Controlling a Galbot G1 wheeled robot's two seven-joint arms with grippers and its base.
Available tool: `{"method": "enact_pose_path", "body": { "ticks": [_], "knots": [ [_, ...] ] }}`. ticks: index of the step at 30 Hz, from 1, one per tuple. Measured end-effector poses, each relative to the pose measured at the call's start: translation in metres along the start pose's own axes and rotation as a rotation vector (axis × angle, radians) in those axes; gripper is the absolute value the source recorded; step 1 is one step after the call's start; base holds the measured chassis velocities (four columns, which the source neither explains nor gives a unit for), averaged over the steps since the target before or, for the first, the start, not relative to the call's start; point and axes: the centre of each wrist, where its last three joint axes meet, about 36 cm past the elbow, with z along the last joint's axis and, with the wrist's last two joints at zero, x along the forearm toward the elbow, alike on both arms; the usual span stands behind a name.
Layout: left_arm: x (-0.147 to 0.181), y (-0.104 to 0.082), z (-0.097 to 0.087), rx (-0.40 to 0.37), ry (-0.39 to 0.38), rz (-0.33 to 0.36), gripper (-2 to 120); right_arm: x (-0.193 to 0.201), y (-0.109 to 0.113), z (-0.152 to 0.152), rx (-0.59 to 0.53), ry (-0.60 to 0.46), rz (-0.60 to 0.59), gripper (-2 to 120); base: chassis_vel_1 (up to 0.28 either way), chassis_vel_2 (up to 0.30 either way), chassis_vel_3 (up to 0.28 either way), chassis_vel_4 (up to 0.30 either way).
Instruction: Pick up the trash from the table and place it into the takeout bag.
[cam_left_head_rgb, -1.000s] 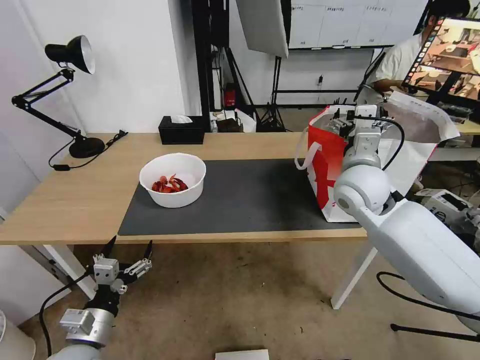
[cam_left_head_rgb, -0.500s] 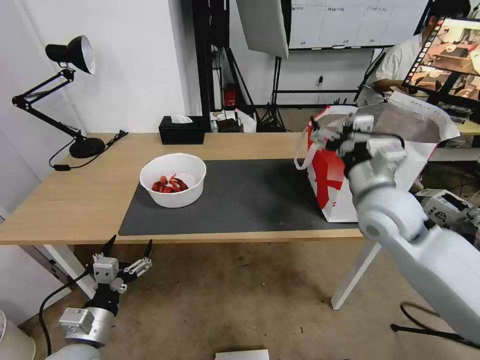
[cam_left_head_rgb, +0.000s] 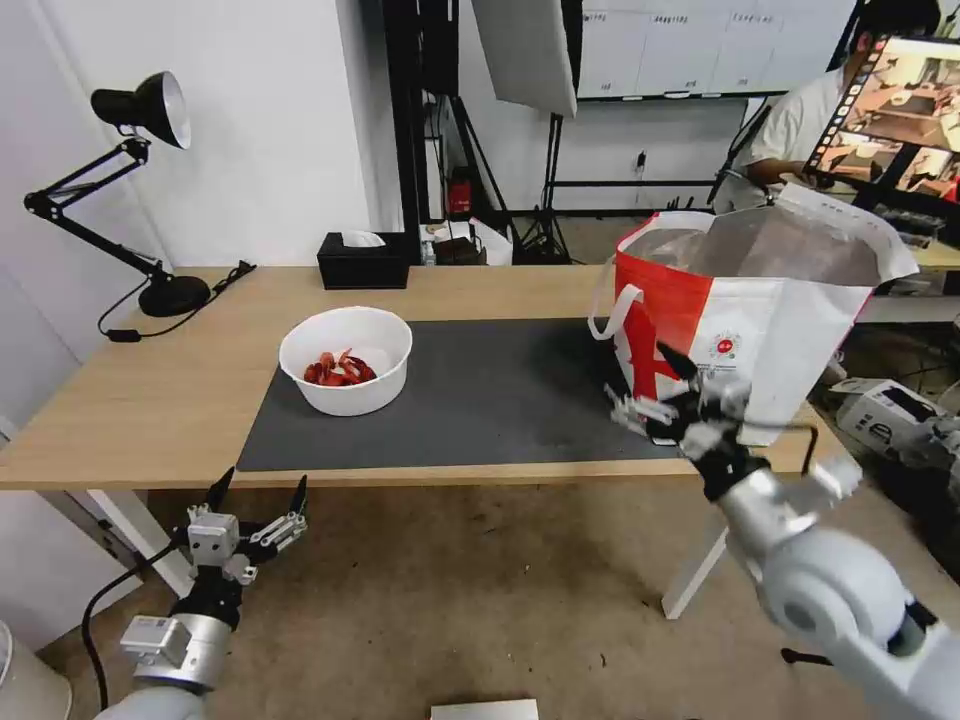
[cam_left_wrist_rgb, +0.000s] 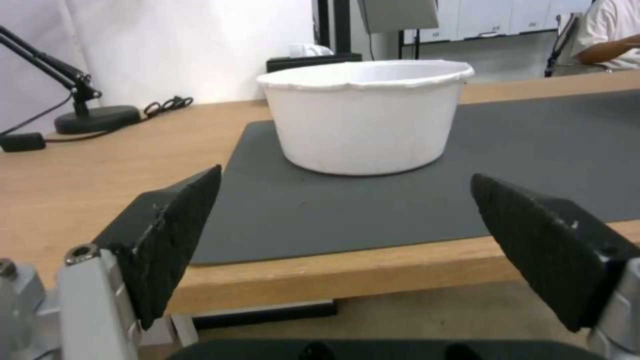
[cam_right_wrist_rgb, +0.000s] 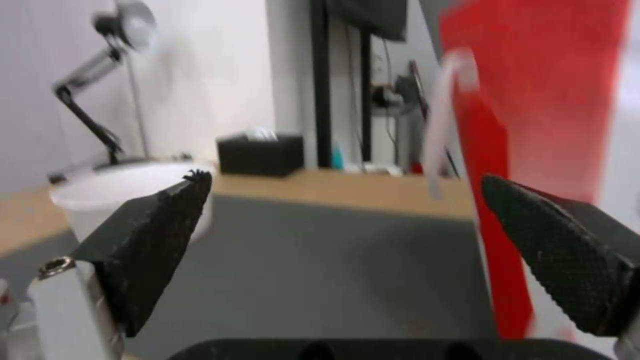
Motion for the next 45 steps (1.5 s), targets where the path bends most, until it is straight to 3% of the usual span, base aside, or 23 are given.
{"method": "enact_pose_path", "body": {
  "ticks": [7,15,45],
  "knots": [
    [0.003,-0.002,0.001,0.000,0.005,-0.001,100,0.030,0.010,0.042,-0.013,0.076,0.096,100,0.000,0.000,0.000,0.000],
    [0.004,-0.003,0.002,0.002,0.005,-0.003,100,0.039,0.022,0.066,-0.011,0.125,0.130,100,0.000,0.000,0.000,0.000],
    [-0.008,0.001,0.003,-0.014,-0.011,0.014,100,0.037,0.024,0.073,-0.002,0.143,0.137,100,0.000,0.000,0.000,0.000]
  ]
}}
